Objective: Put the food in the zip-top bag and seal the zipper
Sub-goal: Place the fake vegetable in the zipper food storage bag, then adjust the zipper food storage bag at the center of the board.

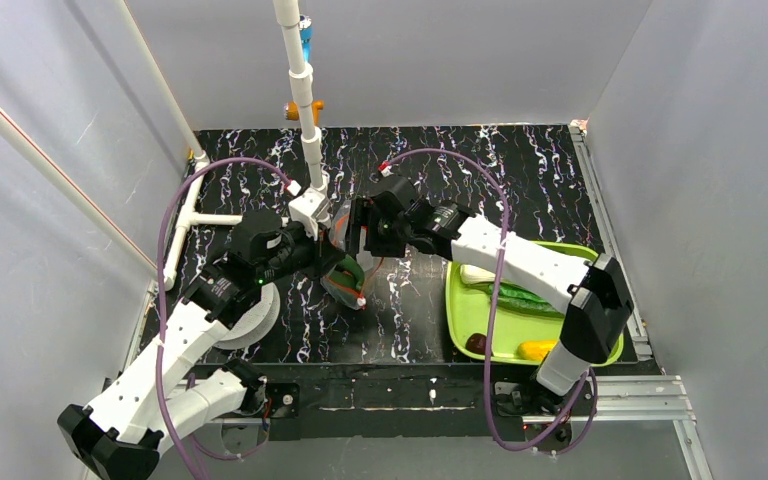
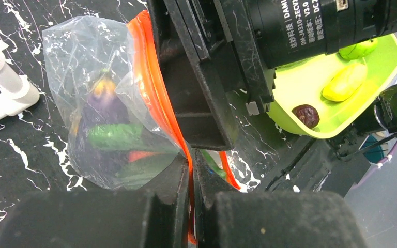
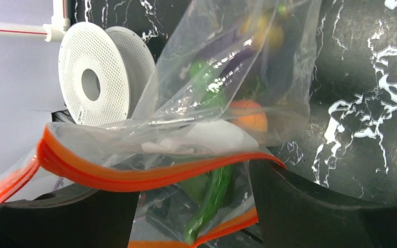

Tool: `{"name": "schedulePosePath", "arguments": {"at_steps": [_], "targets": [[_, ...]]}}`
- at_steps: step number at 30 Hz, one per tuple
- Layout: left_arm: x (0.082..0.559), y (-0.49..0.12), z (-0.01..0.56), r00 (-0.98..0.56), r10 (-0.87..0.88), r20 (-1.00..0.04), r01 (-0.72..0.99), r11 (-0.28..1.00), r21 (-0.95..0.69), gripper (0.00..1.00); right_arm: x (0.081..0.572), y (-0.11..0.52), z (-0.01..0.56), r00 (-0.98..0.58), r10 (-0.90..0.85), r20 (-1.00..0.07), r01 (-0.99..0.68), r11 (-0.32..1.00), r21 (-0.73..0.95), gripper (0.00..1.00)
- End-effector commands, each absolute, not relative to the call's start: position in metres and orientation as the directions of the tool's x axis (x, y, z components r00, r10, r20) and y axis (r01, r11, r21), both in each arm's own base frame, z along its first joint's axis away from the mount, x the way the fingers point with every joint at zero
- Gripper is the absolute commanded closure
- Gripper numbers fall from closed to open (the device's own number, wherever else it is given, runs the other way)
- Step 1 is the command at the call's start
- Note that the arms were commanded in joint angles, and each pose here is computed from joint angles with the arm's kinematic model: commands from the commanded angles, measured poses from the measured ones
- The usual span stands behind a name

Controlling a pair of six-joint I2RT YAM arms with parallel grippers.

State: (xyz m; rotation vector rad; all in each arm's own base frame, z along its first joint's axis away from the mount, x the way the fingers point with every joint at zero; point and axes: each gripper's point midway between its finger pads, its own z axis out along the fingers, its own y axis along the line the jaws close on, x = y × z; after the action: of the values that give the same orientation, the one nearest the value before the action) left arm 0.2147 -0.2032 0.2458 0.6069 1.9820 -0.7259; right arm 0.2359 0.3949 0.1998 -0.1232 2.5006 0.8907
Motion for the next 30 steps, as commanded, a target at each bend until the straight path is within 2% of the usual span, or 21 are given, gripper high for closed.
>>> {"name": "schedulePosePath", "arguments": {"at_steps": [1, 6, 11, 20, 25, 30], "targets": [[0.211, -0.209, 0.253, -0.447, 0.121, -0.886, 0.689, 0.678, -0.255, 1.0, 0.223, 0.379, 0.221, -0.859, 0.03, -0.512, -0.296, 0.786, 0.543, 0.17], [0.212, -0.208, 0.252, -0.449, 0.122, -0.885, 0.686, 0.682, -0.254, 1.0, 0.203, 0.36, 0.24, -0.837, -0.013, -0.547, -0.37, 0.75, 0.548, 0.19], [0.213, -0.209, 0.25, -0.454, 0.124, -0.882, 0.683, 0.684, -0.256, 1.0, 0.183, 0.35, 0.232, -0.854, -0.052, -0.518, -0.389, 0.725, 0.568, 0.34], [0.215, -0.209, 0.245, -0.464, 0.134, -0.875, 0.678, 0.69, -0.254, 1.0, 0.163, 0.371, 0.185, -0.9, -0.07, -0.43, -0.355, 0.691, 0.63, 0.36], [0.217, -0.209, 0.239, -0.474, 0.145, -0.869, 0.673, 0.695, -0.251, 1.0, 0.155, 0.393, 0.168, -0.926, -0.12, -0.357, -0.344, 0.656, 0.672, 0.6], [0.22, -0.208, 0.236, -0.473, 0.155, -0.867, 0.668, 0.704, -0.239, 1.0, 0.152, 0.394, 0.194, -0.926, -0.089, -0.366, -0.341, 0.614, 0.712, 0.88]]}}
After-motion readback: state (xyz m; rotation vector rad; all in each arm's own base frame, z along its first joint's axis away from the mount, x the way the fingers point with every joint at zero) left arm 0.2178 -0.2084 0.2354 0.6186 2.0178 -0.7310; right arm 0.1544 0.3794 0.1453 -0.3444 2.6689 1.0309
